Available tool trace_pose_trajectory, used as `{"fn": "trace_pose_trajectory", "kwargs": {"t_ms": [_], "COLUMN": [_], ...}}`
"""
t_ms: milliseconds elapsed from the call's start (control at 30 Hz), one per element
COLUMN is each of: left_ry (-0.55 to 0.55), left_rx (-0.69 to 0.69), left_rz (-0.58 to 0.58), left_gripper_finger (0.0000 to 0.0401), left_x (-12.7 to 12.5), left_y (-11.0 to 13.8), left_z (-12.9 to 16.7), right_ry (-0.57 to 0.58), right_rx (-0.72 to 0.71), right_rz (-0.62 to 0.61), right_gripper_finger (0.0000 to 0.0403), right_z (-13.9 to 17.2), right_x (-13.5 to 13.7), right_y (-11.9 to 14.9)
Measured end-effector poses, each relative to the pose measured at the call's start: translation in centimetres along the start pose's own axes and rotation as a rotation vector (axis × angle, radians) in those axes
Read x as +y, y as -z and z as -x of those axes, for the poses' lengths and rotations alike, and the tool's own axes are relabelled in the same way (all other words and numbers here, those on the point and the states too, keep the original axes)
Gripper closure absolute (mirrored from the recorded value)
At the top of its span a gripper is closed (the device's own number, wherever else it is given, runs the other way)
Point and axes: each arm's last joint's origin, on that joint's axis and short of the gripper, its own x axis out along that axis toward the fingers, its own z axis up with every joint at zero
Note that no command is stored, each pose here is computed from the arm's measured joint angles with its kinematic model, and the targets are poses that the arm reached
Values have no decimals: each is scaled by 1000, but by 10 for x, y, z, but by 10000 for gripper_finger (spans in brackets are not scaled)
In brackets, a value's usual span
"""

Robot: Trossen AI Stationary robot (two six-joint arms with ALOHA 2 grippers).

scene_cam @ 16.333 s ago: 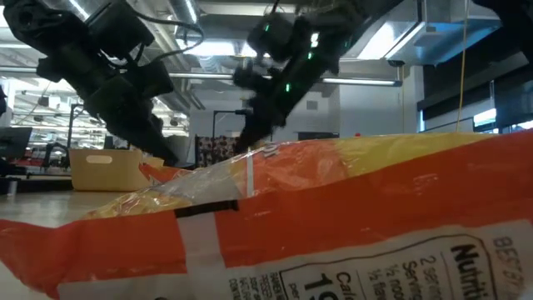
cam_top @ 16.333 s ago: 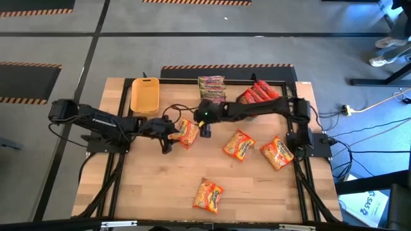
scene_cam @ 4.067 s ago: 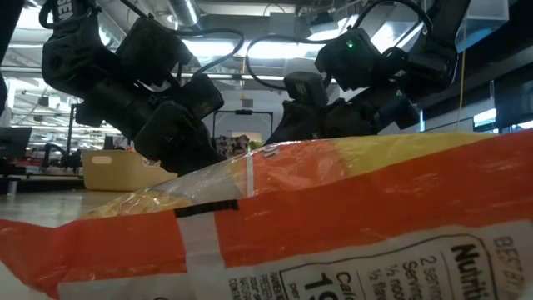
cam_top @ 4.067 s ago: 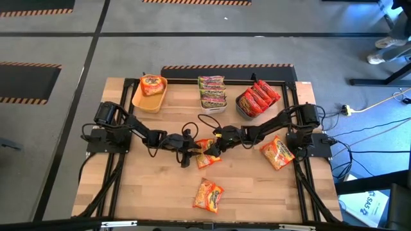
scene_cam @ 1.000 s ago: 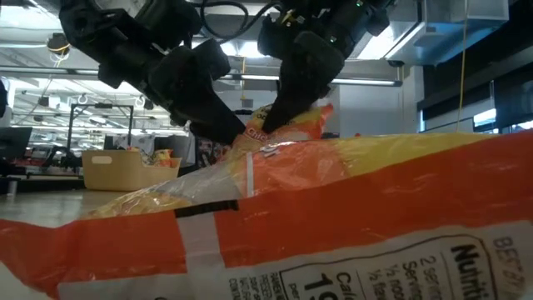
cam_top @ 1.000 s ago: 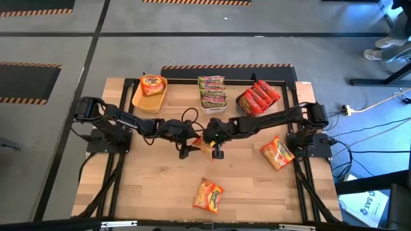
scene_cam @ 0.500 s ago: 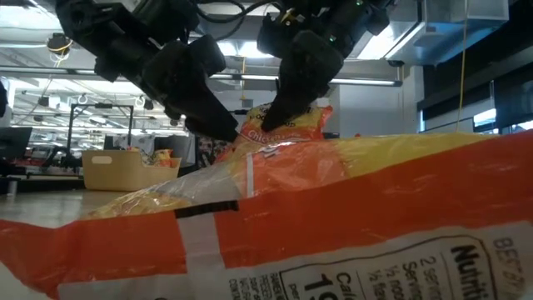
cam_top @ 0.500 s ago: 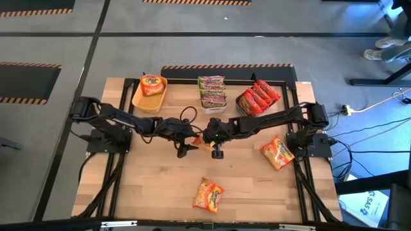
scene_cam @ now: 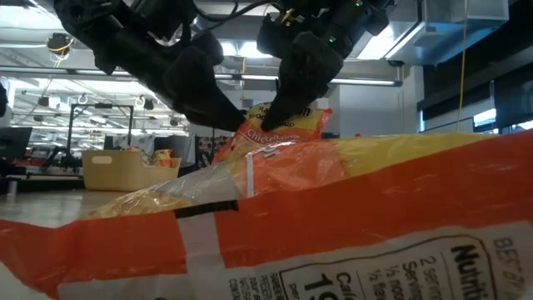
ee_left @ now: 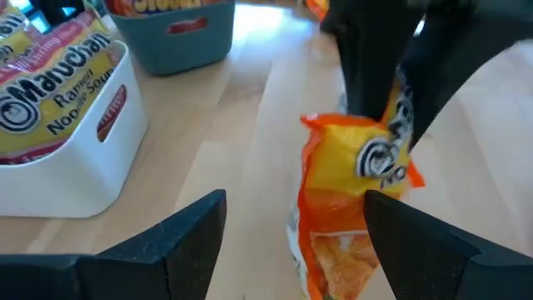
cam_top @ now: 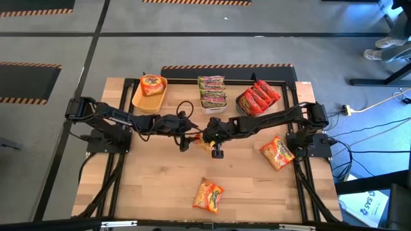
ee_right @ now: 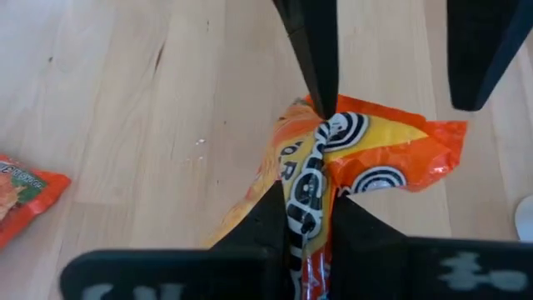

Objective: Sort Maruchan noodles
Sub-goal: Put the orange noodle pack into the yellow bin

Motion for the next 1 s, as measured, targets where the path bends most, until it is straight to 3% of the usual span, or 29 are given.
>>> {"fn": "trace_pose_trajectory", "kwargs": {"t_ms": [167, 400, 600, 1000], "left_ry": [-48, 182, 180, 163], "left_rx": [-27, -42, -27, -33], "left_rz": [13, 6, 12, 6], "left_gripper_finger": [122, 122, 130, 197], "left_x": [2, 1, 2, 3], "left_y": [-4, -1, 1, 0], "left_z": [3, -9, -11, -10], "right_ry": [0, 1, 4, 5], "right_rx": [-5, -38, -52, -54], "right_rz": [13, 43, 45, 45], "right_gripper_finger": [372, 372, 372, 372], "right_z": [0, 0, 0, 0], "right_x": [0, 0, -1, -1], "right_y": [0, -3, -5, -5]}}
